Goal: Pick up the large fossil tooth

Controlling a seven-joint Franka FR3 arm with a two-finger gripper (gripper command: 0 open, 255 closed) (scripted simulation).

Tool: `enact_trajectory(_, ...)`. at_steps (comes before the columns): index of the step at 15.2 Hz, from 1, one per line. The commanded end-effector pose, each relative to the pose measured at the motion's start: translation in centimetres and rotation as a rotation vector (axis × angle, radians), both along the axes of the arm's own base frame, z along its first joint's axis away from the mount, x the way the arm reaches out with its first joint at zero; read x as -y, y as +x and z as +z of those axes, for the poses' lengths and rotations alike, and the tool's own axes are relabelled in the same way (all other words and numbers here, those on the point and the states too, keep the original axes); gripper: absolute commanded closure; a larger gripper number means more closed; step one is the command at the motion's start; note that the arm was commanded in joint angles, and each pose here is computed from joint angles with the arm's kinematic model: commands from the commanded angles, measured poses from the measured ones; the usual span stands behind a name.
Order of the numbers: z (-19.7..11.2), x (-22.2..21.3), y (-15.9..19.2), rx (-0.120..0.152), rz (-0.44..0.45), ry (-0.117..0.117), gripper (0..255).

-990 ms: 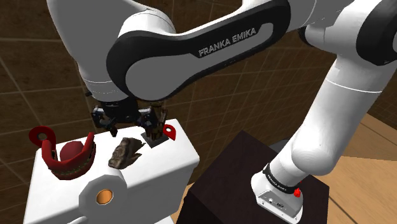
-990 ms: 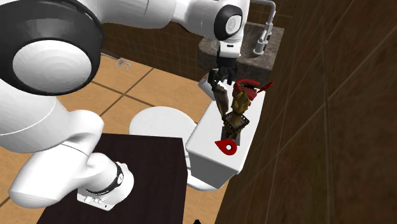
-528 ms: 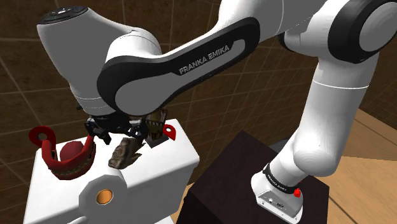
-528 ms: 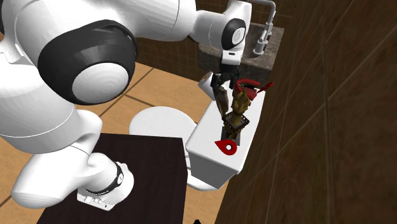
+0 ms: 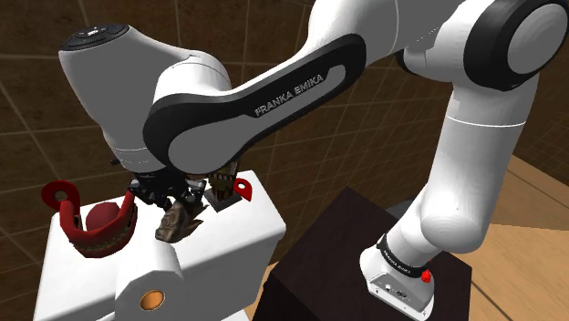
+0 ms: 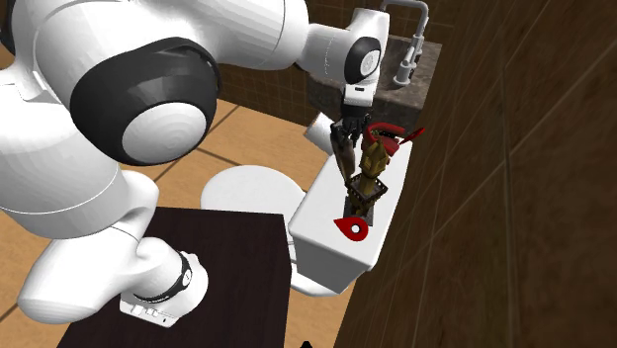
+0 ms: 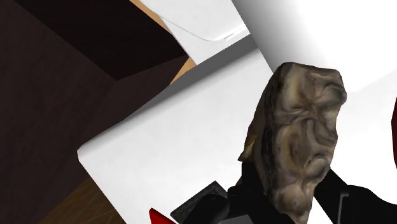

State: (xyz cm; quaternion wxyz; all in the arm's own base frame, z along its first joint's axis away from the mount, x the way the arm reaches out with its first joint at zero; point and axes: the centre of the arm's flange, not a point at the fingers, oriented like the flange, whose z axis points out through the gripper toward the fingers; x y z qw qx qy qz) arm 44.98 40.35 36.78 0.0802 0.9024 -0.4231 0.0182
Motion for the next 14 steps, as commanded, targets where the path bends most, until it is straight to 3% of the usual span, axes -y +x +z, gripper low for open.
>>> enact_trajectory(1,-0.1,0.1,0.0,-0.001,-0.001,-0.001,255)
enact_trajectory(5,-0.1,0.1,0.0,-0.001,-0.001,-0.001,255)
enact_trajectory(14,4.6,0.1,0.0,-0.001,-0.001,-0.001,255)
